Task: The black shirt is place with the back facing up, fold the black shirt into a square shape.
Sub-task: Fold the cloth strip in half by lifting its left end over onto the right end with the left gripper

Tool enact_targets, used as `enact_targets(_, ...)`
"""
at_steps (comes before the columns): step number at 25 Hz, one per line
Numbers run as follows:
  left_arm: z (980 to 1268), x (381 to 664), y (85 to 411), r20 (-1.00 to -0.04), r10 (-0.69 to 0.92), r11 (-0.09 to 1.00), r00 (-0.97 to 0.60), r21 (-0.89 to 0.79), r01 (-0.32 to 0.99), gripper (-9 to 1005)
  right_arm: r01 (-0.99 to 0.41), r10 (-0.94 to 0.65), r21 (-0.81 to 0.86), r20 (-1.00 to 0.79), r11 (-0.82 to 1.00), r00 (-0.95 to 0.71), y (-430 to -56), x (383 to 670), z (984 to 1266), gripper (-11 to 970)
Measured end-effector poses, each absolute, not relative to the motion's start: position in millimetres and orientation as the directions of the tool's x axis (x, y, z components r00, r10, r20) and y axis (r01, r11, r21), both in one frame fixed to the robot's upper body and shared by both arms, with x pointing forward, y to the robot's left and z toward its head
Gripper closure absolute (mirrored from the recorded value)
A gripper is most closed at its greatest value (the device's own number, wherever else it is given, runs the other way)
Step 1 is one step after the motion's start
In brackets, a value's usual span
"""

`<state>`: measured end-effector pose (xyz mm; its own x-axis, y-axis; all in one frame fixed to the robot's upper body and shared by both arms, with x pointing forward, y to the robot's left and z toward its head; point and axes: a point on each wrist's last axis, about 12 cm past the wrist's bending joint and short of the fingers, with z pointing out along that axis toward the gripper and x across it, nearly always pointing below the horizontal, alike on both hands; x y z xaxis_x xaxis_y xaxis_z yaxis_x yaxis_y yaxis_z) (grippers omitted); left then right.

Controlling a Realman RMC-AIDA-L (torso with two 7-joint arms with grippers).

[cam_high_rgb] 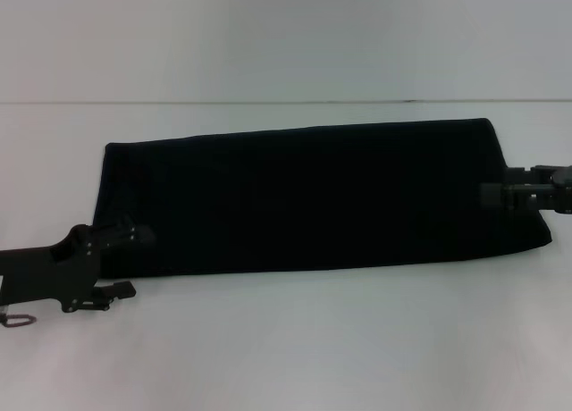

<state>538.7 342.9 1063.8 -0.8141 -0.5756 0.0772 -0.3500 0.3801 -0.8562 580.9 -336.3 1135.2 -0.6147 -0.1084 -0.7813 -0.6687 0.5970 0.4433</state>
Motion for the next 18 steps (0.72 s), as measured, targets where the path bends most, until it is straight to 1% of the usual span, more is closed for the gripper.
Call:
enact_targets(5,1061.7,540.7,342.9,0.124,-0.61,0.353,-0.782,-0.842,-0.409,39,-0.681,-0.117,0.431,-0.79,0.592,-0.602,-334.1,584.0,1138.9,24)
enact_targets(8,1059.8,540.5,343.2,0.134,-0.621,0.348,-0.772,-0.835,-0.426,40,-0.682,-0.115,0.426,-0.794,0.595,-0.597,-334.4,585.0,1139.7,25)
enact_targets(12,1056.1,538.9,346.0,0.177,-0.658,0.315,-0.732,-0.818,-0.481,41,-0.681,-0.11,0.42,-0.8,0.6,-0.59,-335.5,585.5,1140.2,26)
enact_targets(18,1055.8,539.5,347.3,0.203,-0.677,0.291,-0.707,-0.809,-0.511,42,-0.682,-0.109,0.417,-0.802,0.601,-0.587,-335.3,586.5,1141.1,29)
